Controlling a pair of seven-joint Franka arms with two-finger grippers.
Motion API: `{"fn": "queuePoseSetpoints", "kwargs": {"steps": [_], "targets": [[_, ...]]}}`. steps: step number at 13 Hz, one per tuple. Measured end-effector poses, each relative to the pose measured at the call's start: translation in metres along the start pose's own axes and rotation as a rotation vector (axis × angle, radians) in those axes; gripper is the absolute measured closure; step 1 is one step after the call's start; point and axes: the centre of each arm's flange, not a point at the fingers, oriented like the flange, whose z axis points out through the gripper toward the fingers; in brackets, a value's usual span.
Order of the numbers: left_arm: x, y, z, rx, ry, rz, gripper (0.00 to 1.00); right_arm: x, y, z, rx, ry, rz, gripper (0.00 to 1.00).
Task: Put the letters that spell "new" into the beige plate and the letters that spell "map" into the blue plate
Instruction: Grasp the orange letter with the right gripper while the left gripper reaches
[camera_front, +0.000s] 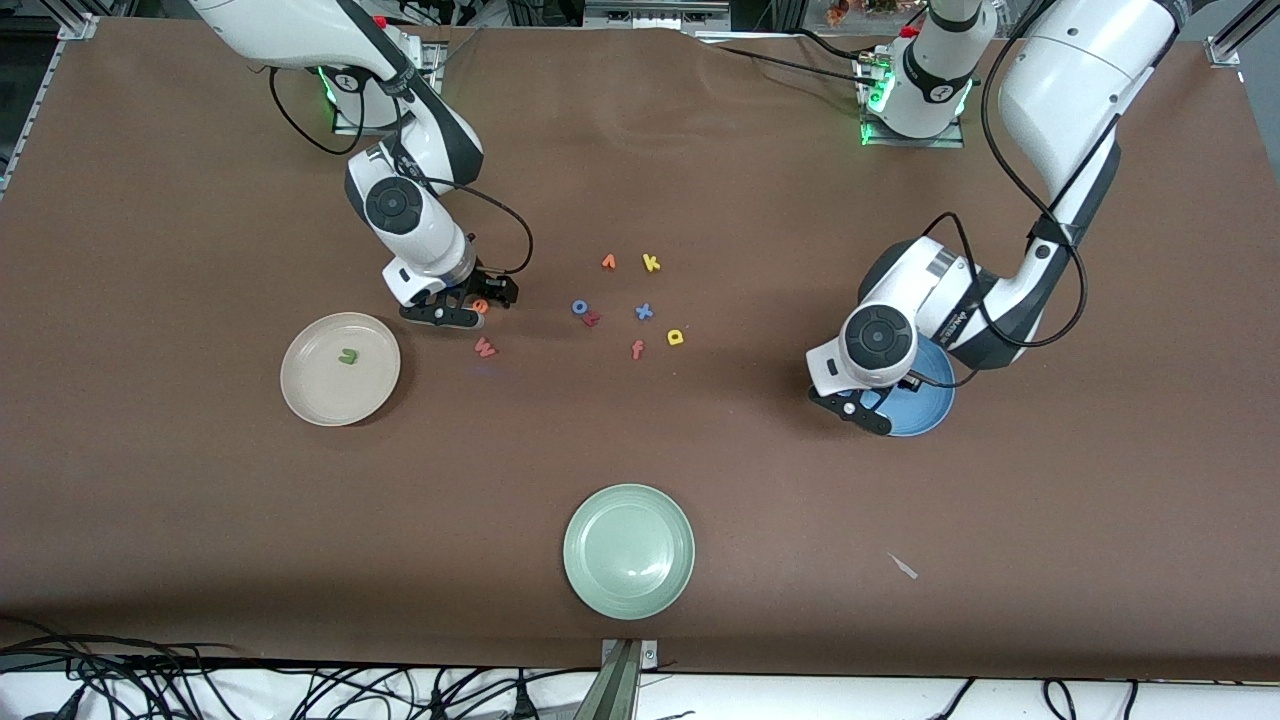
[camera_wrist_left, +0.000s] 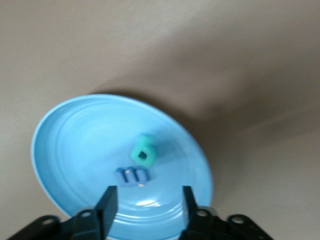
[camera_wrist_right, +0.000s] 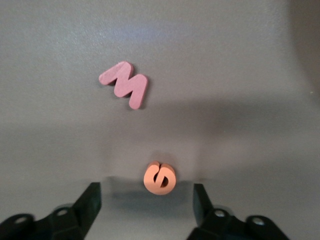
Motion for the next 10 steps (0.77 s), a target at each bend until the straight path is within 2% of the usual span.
{"fn": "queuePoseSetpoints", "kwargs": {"steps": [1,2,3,4,5,6,7,9,10], "targets": [[0.001,0.014,-0.008,-0.021,0.010,-0.018,0.27,0.000,0.000,0.002,0.001,0.002,-0.005,0.19],[0.002,0.029,-0.016,-0.067,0.015,-0.045,0.16,0.000,0.000,0.004,0.001,0.002,-0.009,0.24],[0.003,0.045,-0.025,-0.124,0.016,-0.074,0.07,0.000,0.000,0.005,0.000,0.004,-0.014,0.25],[0.003,0.062,-0.032,-0.166,0.018,-0.104,0.00,0.000,0.001,0.006,-0.001,0.006,-0.019,0.33],[0.004,0.080,-0.039,-0.188,0.026,-0.134,0.00,0.001,0.002,0.005,-0.003,0.009,-0.019,0.43],[0.006,0.098,-0.046,-0.201,0.041,-0.171,0.00,0.001,0.002,0.005,-0.003,0.009,-0.019,0.43],[0.007,0.120,-0.052,-0.210,0.059,-0.221,0.00,0.001,0.002,0.005,-0.004,0.011,-0.020,0.49],[0.013,0.160,-0.057,-0.244,0.109,-0.330,0.00,0.002,0.000,0.001,-0.002,0.020,-0.025,0.71],[0.016,0.174,-0.055,-0.269,0.130,-0.366,0.00,0.002,0.000,-0.001,-0.002,0.024,-0.027,0.71]]}}
